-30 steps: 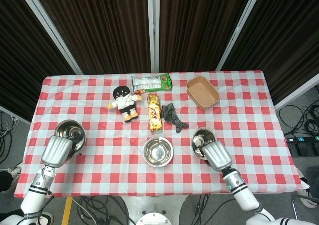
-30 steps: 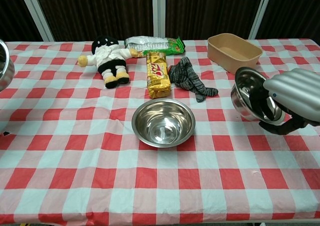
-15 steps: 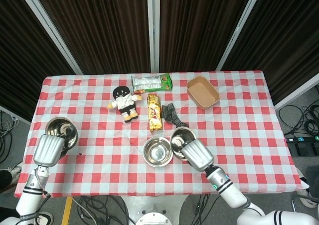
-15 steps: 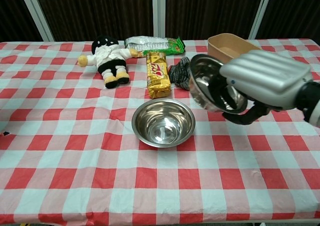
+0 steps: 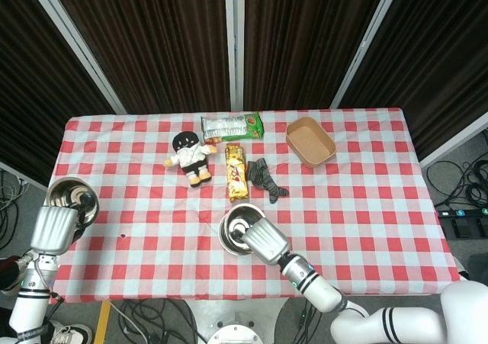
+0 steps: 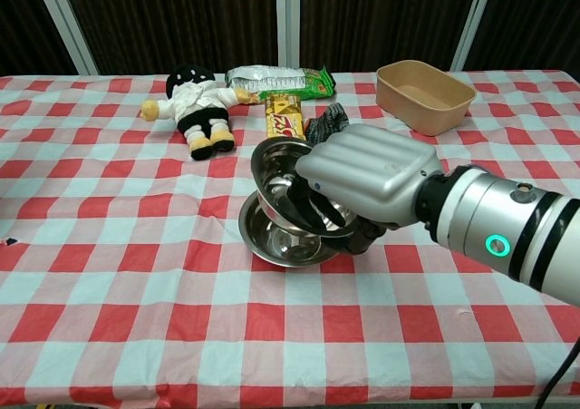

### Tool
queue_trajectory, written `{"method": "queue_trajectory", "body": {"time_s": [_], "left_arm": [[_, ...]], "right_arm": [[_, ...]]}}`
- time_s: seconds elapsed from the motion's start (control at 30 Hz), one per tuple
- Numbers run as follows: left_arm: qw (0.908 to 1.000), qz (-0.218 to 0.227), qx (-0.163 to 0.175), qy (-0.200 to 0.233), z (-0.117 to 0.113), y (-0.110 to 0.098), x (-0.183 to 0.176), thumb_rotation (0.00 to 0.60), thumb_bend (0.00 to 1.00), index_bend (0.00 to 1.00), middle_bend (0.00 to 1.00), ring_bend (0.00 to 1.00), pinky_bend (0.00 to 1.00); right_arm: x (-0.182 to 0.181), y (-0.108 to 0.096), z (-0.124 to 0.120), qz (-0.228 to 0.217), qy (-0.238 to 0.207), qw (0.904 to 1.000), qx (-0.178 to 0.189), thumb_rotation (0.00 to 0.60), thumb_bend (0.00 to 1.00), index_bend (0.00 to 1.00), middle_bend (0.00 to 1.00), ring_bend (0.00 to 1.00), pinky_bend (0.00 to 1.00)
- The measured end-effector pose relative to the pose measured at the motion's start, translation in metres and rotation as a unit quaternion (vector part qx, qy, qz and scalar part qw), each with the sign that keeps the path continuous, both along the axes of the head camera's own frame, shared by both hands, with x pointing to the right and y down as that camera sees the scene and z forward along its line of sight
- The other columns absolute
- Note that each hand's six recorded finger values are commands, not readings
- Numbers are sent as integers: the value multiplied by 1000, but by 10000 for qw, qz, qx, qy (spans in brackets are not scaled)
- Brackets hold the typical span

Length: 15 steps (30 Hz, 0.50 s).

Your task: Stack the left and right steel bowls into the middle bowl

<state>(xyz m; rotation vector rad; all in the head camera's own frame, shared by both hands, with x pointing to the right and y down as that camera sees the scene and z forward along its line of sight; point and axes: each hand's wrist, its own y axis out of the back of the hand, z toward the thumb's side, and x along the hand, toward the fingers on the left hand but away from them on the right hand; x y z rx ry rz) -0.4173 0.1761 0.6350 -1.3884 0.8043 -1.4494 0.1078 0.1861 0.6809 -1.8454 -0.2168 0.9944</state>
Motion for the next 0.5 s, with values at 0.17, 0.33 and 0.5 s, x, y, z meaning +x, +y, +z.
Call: {"method": "queue_trajectory", "body": {"time_s": [0.17,0.33,0.5], "left_arm": [[10000,-18,-19,-3,2,1,-2,600,344,742,770,923,940],[10000,3,-9,19,2,0,0,600,344,742,770,923,940],[9999,41,5,143,0,-1,7,600,344,742,769,923,939]], "right_arm": [[0,-2,2,-125,99,9999,-60,600,69,476,447,745,716],[7,-7,-3,-83,151,9998,26,600,48,427,387,733,716],[24,-21,-28,206,48,9994,278,600,39,422,416,731,716]]}}
